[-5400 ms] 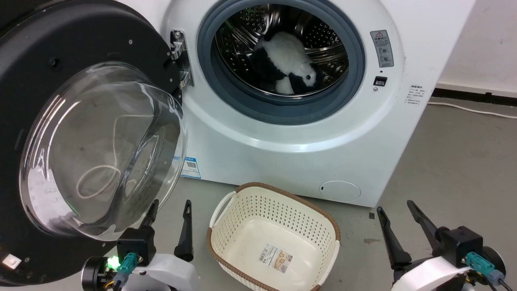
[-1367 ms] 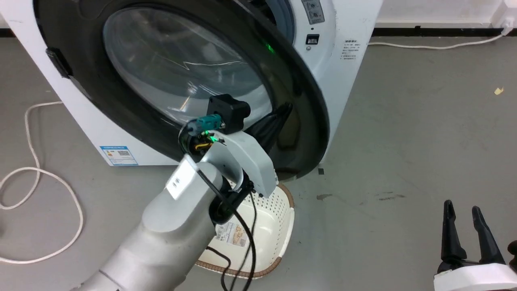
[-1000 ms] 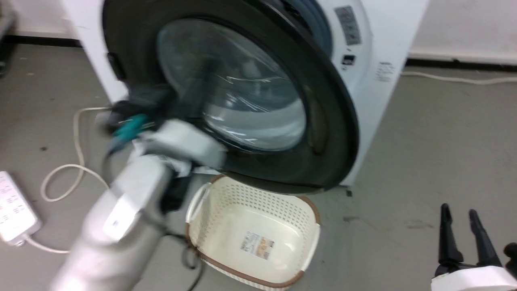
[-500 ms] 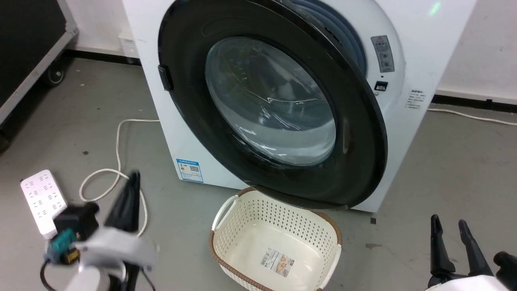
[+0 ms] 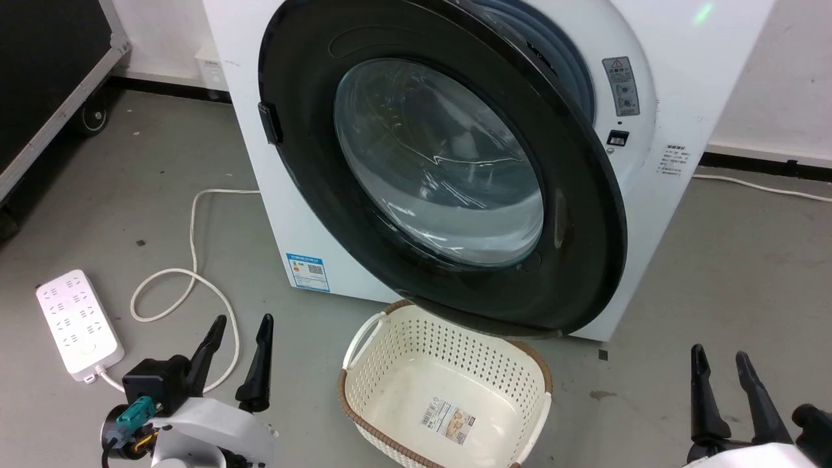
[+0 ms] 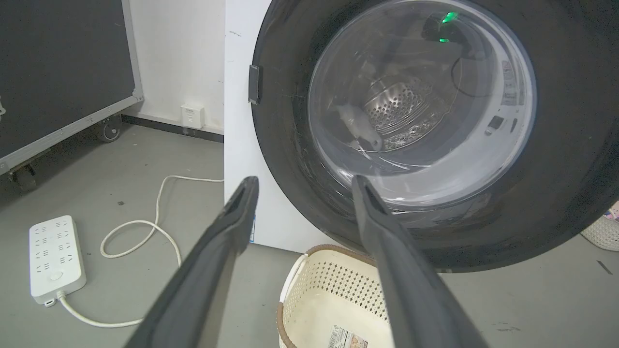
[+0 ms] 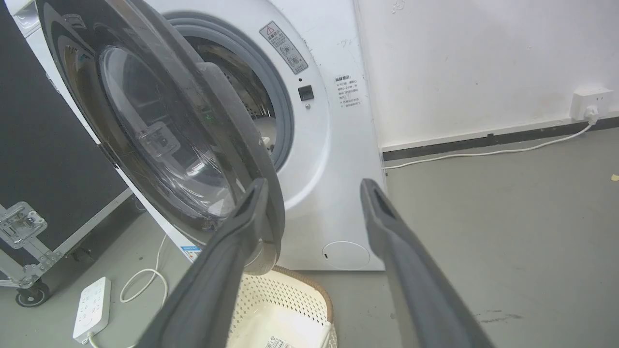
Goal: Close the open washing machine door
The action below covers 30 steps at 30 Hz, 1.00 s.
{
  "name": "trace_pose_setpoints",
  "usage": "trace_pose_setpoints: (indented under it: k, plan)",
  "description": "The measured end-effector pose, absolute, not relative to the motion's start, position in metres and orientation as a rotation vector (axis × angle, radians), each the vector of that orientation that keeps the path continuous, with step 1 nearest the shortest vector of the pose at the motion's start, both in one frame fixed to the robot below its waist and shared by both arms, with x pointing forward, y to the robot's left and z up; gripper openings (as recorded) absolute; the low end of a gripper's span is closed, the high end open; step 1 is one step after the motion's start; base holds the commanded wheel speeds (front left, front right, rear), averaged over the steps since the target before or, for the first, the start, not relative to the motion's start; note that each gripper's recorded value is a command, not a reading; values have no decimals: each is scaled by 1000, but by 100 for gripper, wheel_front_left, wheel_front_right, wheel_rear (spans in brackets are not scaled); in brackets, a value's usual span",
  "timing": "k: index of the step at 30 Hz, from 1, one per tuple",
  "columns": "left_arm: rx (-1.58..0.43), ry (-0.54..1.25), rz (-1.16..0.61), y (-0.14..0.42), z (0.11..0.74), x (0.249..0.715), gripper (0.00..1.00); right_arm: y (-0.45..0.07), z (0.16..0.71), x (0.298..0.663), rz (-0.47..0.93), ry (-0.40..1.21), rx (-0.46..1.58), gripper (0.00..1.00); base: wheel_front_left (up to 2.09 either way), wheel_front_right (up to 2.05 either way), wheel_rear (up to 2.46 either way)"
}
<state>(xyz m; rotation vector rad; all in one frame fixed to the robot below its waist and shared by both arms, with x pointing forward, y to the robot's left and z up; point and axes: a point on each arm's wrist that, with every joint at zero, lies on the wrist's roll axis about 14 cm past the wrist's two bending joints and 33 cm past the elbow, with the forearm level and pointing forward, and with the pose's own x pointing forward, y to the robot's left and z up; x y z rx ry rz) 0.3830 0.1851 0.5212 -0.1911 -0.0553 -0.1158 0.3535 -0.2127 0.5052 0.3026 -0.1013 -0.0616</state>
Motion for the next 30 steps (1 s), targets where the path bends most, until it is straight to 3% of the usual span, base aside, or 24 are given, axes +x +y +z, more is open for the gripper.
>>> trace_pose_setpoints:
  k: [1, 8, 14, 30]
  plan:
    - [-192, -55, -115, 185, 521, 383, 100, -213, 506, 354, -60, -102, 293, 0, 0, 0, 0]
    - [-196, -60, -105, 185, 522, 385, 100, -172, 530, 367, 80, -156, 205, 0, 0, 0, 0]
    - [-217, -69, -100, 182, 522, 388, 100, -120, 529, 393, 236, -71, 168, 0, 0, 0, 0]
    - [-240, -22, -53, 191, 499, 410, 100, -136, 497, 484, 168, 27, 103, 0, 0, 0, 0]
